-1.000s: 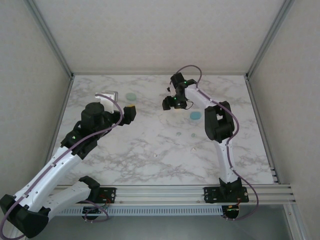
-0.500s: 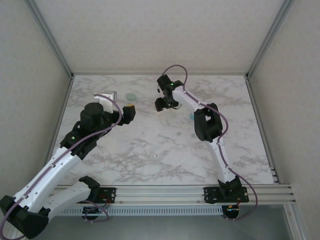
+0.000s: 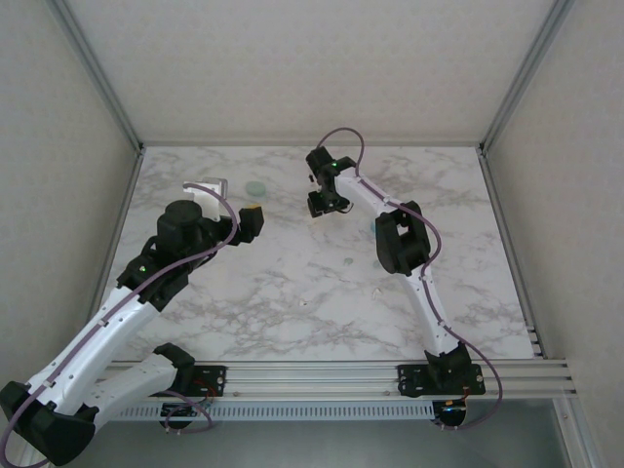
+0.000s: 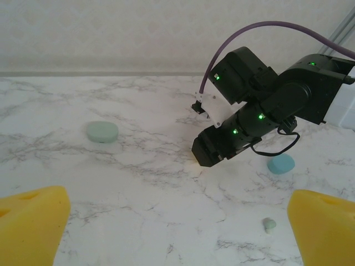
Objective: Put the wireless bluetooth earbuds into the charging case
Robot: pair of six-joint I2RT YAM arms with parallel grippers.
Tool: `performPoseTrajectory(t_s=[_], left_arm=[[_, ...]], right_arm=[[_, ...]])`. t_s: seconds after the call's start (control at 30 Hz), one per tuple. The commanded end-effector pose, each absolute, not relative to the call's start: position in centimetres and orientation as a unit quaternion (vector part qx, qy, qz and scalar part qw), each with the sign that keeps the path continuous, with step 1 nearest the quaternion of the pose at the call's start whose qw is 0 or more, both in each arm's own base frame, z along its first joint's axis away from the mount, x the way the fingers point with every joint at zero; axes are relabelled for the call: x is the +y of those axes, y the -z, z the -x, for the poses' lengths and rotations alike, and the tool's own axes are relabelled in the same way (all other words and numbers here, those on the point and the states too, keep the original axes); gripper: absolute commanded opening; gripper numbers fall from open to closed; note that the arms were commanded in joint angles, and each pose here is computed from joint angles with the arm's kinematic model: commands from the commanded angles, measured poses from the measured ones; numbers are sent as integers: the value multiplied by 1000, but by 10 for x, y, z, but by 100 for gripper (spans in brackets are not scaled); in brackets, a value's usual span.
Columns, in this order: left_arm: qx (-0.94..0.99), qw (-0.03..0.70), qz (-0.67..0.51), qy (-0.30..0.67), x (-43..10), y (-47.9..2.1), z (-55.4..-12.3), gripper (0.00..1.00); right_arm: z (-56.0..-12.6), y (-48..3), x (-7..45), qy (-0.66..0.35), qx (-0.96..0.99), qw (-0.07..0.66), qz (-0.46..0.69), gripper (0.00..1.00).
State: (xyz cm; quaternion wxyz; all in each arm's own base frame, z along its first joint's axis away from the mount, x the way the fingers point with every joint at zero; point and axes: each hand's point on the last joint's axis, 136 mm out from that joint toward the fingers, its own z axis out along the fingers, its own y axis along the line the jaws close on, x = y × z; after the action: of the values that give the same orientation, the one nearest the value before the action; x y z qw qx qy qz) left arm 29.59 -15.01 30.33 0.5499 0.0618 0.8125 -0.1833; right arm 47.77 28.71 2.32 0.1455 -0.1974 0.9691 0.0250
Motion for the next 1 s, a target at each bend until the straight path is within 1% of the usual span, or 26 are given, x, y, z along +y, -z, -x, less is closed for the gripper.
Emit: performPoseTrajectory(t_s=[0.0, 0.03, 0.1, 0.23, 0.37, 0.43, 0.53, 0.6, 0.67, 0.8, 0.97], left_arm=[[807, 559, -43, 187, -144, -315, -297, 100], [808, 558, -39, 187, -143, -314, -298, 100], [810, 555, -26, 189, -140, -314, -299, 100], [817, 545, 0, 190, -134, -313, -302, 100], [827, 524, 8, 205, -137, -311, -305, 97], [827, 515, 1, 227, -145, -313, -306, 94], [821, 500, -20, 274, -164, -319, -305, 94], [812, 489, -48, 315, -181, -327, -302, 93], [800, 474, -79, 358, -200, -335, -297, 90], [770, 440, -134, 443, -234, -352, -287, 83], [754, 409, -186, 479, -259, -359, -275, 78]], right_arm=[[-472, -15, 284, -18, 971, 133, 198, 50], [-471, -16, 284, -21, 970, 133, 200, 47], [-468, -26, 286, -29, 968, 138, 207, 45], [-458, -68, 293, -72, 955, 183, 223, 42], [-435, -132, 300, -145, 920, 262, 253, 40], [-417, -164, 301, -171, 891, 309, 285, 40], [-384, -209, 301, -189, 832, 387, 349, 40], [-361, -231, 298, -193, 790, 429, 392, 39], [-336, -248, 296, -189, 744, 466, 441, 38], [-294, -271, 292, -146, 650, 522, 532, 37], [-278, -297, 283, -111, 611, 561, 547, 37]])
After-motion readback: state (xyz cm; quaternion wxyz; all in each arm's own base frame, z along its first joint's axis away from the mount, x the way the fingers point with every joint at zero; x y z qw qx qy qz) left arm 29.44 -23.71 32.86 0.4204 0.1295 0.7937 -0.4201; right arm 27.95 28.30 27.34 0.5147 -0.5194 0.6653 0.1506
